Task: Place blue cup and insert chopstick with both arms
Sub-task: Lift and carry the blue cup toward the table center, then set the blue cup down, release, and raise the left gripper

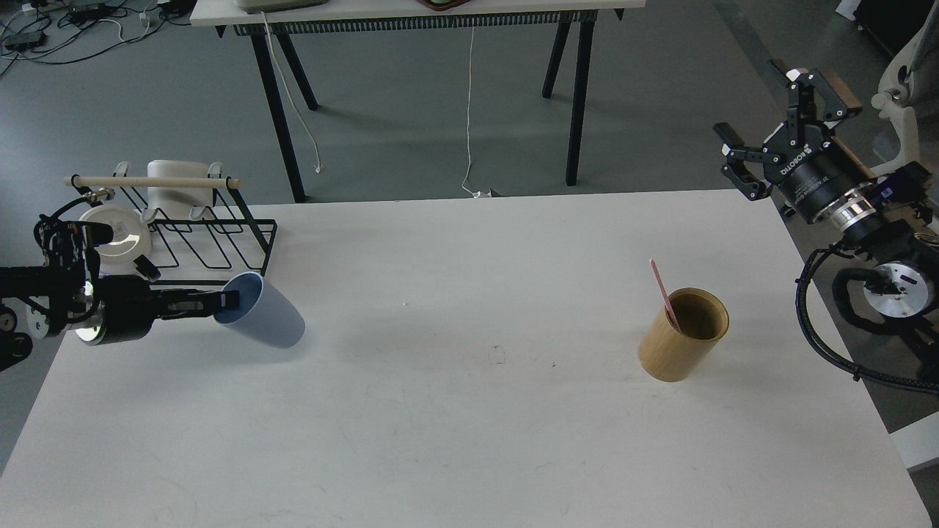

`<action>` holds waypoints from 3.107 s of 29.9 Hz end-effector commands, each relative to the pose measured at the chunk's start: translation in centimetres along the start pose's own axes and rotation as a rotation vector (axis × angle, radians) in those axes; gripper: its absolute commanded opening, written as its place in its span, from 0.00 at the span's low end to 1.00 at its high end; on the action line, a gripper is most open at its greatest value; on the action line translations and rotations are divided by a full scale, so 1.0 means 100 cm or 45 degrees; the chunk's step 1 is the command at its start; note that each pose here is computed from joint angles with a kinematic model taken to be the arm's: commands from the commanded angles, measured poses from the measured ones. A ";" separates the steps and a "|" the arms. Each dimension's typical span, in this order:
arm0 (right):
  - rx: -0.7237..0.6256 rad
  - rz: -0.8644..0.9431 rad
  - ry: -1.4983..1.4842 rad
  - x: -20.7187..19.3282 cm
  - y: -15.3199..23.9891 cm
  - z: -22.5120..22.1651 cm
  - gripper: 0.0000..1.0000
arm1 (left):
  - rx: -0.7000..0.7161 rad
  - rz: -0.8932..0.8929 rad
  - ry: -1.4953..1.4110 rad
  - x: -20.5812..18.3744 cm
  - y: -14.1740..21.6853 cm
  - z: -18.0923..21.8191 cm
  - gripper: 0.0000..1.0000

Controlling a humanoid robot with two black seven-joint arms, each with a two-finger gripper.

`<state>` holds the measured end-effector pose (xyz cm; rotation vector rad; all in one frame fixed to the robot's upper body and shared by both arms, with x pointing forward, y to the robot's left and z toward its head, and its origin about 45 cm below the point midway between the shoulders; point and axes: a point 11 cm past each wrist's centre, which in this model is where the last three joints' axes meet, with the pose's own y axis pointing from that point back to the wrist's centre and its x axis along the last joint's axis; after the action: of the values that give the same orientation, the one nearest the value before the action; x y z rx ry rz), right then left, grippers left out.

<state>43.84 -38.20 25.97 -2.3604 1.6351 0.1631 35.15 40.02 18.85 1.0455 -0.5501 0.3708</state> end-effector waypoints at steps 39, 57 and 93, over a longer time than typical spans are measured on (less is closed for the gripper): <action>0.115 0.423 -0.067 0.088 0.053 -0.015 0.98 | -0.341 -0.265 -1.026 0.011 -0.174 0.219 0.03; 0.123 0.415 -0.072 0.086 0.049 -0.015 0.98 | -0.356 -0.289 -0.991 -0.003 -0.177 0.214 0.19; -0.447 -0.606 1.293 -0.024 0.045 -0.076 0.98 | -1.050 0.504 0.794 0.173 -0.036 0.181 0.94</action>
<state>39.36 -40.60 33.62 -3.1542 1.4571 -0.8644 45.87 19.56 31.99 0.1044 -0.3375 0.5915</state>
